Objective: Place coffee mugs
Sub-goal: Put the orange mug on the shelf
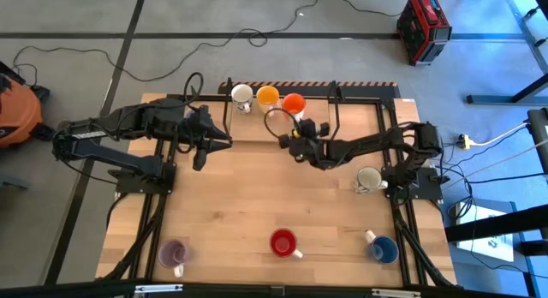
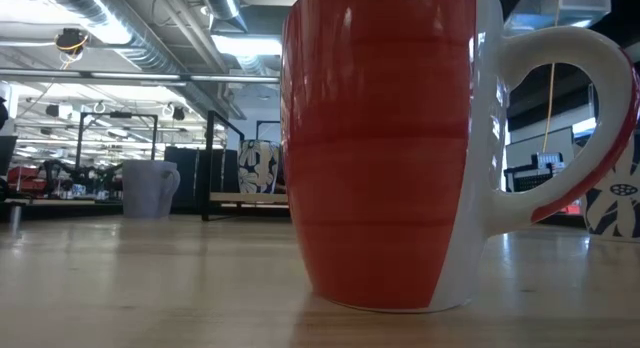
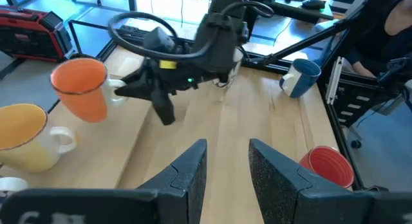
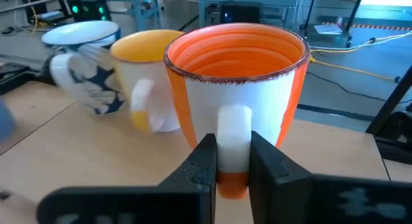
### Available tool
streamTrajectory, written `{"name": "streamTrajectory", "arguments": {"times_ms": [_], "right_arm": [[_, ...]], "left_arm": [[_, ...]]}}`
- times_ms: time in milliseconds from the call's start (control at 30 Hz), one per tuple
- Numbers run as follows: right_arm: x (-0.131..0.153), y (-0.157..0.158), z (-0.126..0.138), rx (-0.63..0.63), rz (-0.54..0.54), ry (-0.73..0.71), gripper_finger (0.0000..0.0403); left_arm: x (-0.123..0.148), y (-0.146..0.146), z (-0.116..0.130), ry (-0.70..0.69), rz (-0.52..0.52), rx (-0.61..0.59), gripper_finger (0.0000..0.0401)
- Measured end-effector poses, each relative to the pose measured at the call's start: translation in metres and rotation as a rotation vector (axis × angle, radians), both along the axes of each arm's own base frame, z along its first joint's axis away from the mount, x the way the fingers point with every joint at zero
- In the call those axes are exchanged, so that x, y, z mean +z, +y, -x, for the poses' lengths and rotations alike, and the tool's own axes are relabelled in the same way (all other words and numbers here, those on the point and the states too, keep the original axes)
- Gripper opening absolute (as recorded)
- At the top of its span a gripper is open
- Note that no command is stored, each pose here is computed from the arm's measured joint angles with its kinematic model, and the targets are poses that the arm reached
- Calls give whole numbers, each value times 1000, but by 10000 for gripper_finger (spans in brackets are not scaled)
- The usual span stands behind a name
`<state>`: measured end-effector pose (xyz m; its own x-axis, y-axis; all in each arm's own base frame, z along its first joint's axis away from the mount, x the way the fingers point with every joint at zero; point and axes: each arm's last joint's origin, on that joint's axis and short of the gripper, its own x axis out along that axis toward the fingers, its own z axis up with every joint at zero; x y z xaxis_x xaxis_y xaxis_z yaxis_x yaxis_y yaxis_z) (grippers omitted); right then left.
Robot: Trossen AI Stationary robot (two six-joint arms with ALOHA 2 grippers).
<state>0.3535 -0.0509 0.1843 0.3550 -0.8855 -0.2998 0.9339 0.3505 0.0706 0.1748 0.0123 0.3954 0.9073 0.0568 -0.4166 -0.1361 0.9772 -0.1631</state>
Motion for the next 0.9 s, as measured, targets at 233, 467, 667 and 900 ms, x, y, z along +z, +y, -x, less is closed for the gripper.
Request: {"name": "streamTrajectory", "arguments": {"times_ms": [233, 467, 667, 900], "right_arm": [[-6, -28, 0, -22, -38, -11, 33], [-21, -43, -6, -12, -67, -47, 33], [-25, -49, -6, -27, -67, -55, 33], [-25, -54, -5, -31, -72, -54, 33]], "left_arm": [[0, 0, 0, 0, -7, 13, 110], [1, 1, 0, -6, -13, 22, 110], [1, 1, -1, -16, -14, 23, 110], [2, 1, -1, -20, -14, 23, 110]]}}
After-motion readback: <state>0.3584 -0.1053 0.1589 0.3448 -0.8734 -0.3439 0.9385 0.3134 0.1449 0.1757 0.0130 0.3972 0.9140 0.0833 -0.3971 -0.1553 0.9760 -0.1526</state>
